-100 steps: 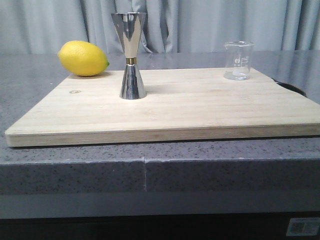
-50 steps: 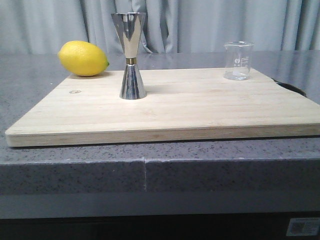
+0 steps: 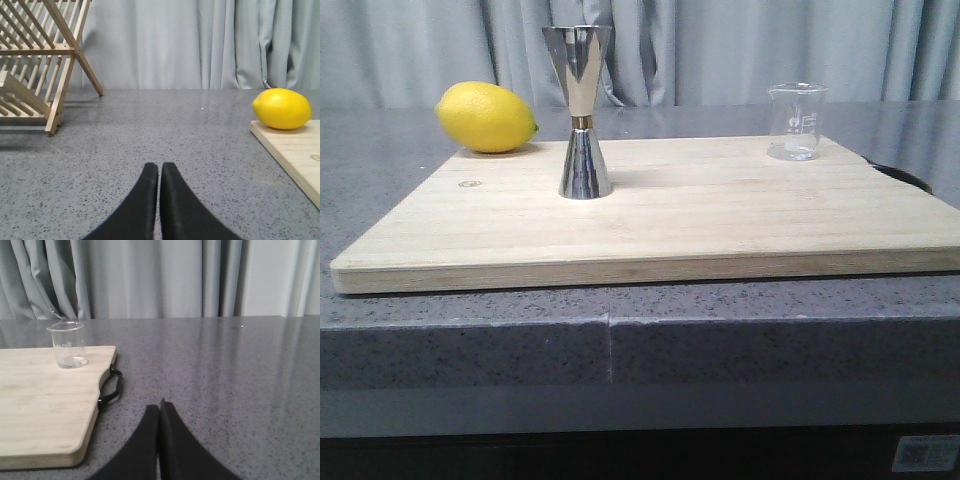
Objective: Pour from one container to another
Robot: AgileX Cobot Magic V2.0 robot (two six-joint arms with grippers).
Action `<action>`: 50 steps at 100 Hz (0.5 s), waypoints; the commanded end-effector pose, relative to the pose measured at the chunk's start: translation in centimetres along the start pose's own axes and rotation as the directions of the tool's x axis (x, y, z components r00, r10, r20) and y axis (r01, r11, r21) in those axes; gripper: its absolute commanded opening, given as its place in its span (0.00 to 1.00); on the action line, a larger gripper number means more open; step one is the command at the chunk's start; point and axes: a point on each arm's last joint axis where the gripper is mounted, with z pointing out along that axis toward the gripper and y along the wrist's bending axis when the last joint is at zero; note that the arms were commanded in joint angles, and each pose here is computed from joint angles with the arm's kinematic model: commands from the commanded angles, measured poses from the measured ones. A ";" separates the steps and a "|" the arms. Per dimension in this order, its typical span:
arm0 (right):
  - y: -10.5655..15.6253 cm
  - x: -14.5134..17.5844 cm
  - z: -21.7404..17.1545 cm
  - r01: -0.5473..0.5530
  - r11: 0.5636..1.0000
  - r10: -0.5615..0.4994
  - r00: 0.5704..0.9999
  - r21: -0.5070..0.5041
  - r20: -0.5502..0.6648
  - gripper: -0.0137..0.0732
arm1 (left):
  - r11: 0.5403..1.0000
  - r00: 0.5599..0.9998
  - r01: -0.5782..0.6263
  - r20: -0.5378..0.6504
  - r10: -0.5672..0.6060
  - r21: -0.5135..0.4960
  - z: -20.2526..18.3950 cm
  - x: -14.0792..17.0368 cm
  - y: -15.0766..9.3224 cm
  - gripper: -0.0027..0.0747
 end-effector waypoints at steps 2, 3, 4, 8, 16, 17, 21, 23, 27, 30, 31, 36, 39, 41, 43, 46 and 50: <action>0.0 -0.5 -0.2 0.001 1.000 -0.001 0.997 -0.001 0.075 0.08 | 1.000 1.000 0.006 -0.007 -0.006 0.005 -0.1 0.8 0.0 0.01; 0.0 -0.5 -0.2 0.001 1.000 -0.001 0.997 -0.001 0.075 0.08 | 1.000 1.000 0.006 -0.007 -0.006 0.005 -0.1 0.8 0.0 0.01; 0.0 -0.5 -0.2 0.001 1.000 -0.001 0.997 -0.001 0.075 0.08 | 1.000 1.000 0.006 -0.007 -0.006 0.005 -0.1 0.8 0.0 0.01; 0.0 -0.5 -0.2 0.001 1.000 -0.001 0.997 -0.001 0.075 0.08 | 1.000 1.000 0.006 -0.007 -0.006 0.005 -0.1 0.8 0.0 0.01; 0.0 -0.4 -0.1 0.001 1.000 -0.001 0.998 -0.001 0.069 0.08 | 1.000 1.000 0.006 -0.007 -0.006 0.005 -0.1 0.8 0.0 0.01; 0.0 -0.4 -0.1 0.001 1.000 -0.001 0.998 -0.001 0.069 0.08 | 1.000 1.000 0.006 -0.007 -0.006 0.005 -0.1 0.8 0.0 0.01; 0.0 -0.4 -0.1 0.001 1.000 -0.001 0.998 -0.001 0.064 0.08 | 1.000 1.000 0.006 -0.007 -0.006 0.005 -0.1 0.8 0.0 0.01; 0.0 -0.4 -0.1 0.001 1.000 -0.001 0.998 -0.001 0.059 0.08 | 1.000 1.000 0.006 -0.007 -0.006 0.005 -0.1 0.8 0.0 0.01; 0.0 -0.3 -0.1 0.001 1.000 -0.001 0.999 -0.001 0.052 0.08 | 1.000 1.000 0.006 -0.007 -0.006 0.005 -0.1 0.8 0.0 0.01; 0.0 -0.2 -0.1 0.001 1.000 -0.001 0.999 -0.002 0.043 0.08 | 1.000 1.000 0.006 -0.007 -0.006 0.005 -0.1 0.8 0.0 0.01; 0.0 -0.2 -0.1 0.001 1.000 -0.001 0.999 -0.002 0.043 0.08 | 1.000 1.000 0.006 -0.007 -0.006 0.005 -0.1 0.8 0.0 0.01; 0.0 -0.1 -0.1 0.001 1.000 -0.001 0.999 -0.002 0.032 0.08 | 1.000 1.000 0.006 -0.007 -0.006 0.005 -0.1 0.8 0.0 0.01; 0.0 -0.1 -0.1 0.001 1.000 -0.001 1.000 -0.002 0.027 0.08 | 1.000 1.000 0.006 -0.007 -0.006 0.005 -0.1 0.8 0.0 0.01; 0.0 -0.1 -0.1 0.001 1.000 -0.001 1.000 -0.002 0.027 0.08 | 1.000 1.000 0.006 -0.007 -0.006 0.005 -0.1 0.8 0.0 0.01; 0.0 -0.1 -0.1 0.001 1.000 -0.001 1.000 -0.002 0.027 0.08 | 1.000 1.000 0.006 -0.007 -0.006 0.005 -0.1 0.8 0.0 0.01; 0.0 -0.1 -0.1 0.001 1.000 -0.001 1.000 -0.002 0.027 0.08 | 1.000 1.000 0.006 -0.007 -0.006 0.005 -0.1 0.8 0.0 0.01; 0.0 -0.1 -0.1 0.001 1.000 -0.001 1.000 -0.002 0.027 0.08 | 1.000 1.000 0.006 -0.007 -0.006 0.005 -0.1 0.8 0.0 0.01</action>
